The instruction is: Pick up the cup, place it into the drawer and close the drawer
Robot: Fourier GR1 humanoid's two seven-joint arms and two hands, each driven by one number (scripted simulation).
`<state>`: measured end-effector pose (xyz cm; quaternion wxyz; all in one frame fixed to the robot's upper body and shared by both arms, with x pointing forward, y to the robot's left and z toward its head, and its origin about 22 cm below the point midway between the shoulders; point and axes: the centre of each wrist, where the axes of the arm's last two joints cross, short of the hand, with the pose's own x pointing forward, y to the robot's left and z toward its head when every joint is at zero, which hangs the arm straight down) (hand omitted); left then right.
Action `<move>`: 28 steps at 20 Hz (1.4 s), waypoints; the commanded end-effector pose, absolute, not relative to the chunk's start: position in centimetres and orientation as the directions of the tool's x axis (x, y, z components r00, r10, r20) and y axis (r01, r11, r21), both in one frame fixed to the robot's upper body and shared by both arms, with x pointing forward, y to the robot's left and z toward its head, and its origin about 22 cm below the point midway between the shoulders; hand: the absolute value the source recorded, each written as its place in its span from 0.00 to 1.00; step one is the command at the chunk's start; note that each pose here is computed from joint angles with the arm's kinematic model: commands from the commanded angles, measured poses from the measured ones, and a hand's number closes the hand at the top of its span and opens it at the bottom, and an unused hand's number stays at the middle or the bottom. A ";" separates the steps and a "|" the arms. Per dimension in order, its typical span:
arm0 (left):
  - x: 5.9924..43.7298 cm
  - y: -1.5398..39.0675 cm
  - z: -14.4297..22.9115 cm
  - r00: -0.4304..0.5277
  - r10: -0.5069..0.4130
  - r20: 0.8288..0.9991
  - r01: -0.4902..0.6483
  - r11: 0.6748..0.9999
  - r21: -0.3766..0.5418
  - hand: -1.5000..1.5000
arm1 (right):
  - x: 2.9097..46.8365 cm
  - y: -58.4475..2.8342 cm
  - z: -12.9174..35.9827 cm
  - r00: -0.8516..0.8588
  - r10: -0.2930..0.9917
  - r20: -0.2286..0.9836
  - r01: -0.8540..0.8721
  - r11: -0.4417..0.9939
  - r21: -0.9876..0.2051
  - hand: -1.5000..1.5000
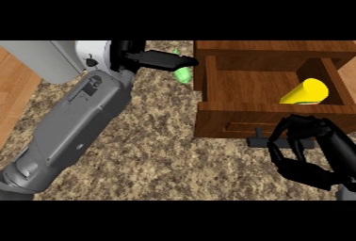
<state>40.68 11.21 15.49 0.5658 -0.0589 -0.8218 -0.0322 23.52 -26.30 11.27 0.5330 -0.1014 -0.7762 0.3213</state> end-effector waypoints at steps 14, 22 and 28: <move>36.2 23.5 12.0 -0.350 0.088 0.932 0.116 0.992 -0.050 0.00 | 31.9 -22.3 1.8 -0.436 0.842 0.317 -0.153 0.277 -0.949 1.00; 33.4 26.4 10.1 -0.331 0.094 0.939 0.101 0.993 -0.063 0.00 | 38.1 -21.4 0.0 -0.405 0.844 0.351 -0.181 0.303 -0.936 1.00; 34.0 28.2 12.3 -0.341 0.084 0.936 0.100 0.994 -0.053 0.00 | 41.9 -21.2 2.0 -0.358 0.850 0.386 -0.218 0.326 -0.920 1.00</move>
